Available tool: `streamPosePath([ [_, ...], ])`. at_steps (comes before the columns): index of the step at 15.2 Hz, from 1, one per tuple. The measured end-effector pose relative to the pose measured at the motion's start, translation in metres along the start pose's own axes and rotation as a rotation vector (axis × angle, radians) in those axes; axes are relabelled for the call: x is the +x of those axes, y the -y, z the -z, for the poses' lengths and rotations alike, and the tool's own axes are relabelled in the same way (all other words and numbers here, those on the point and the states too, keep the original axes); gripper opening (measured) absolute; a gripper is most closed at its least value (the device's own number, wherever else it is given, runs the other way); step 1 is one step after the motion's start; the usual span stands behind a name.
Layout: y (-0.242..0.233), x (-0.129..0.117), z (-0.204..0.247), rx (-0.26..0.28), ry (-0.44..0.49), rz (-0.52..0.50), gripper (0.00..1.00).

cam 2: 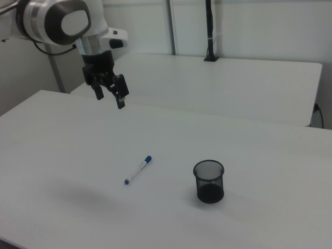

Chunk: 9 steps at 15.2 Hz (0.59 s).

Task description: Remove the marker

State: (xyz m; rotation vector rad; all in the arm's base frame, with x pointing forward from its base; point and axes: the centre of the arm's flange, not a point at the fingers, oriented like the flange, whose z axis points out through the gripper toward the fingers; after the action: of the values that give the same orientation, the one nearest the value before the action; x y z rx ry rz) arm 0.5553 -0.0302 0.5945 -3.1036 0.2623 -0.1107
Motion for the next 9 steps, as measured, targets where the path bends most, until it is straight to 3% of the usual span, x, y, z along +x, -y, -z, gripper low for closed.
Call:
streamPosePath([
  [5,-0.015,-0.018,0.026,-0.003,0.002,-0.041,1.0],
  [9,-0.021,-0.014,0.028,-0.028,-0.019,0.074,1.0],
])
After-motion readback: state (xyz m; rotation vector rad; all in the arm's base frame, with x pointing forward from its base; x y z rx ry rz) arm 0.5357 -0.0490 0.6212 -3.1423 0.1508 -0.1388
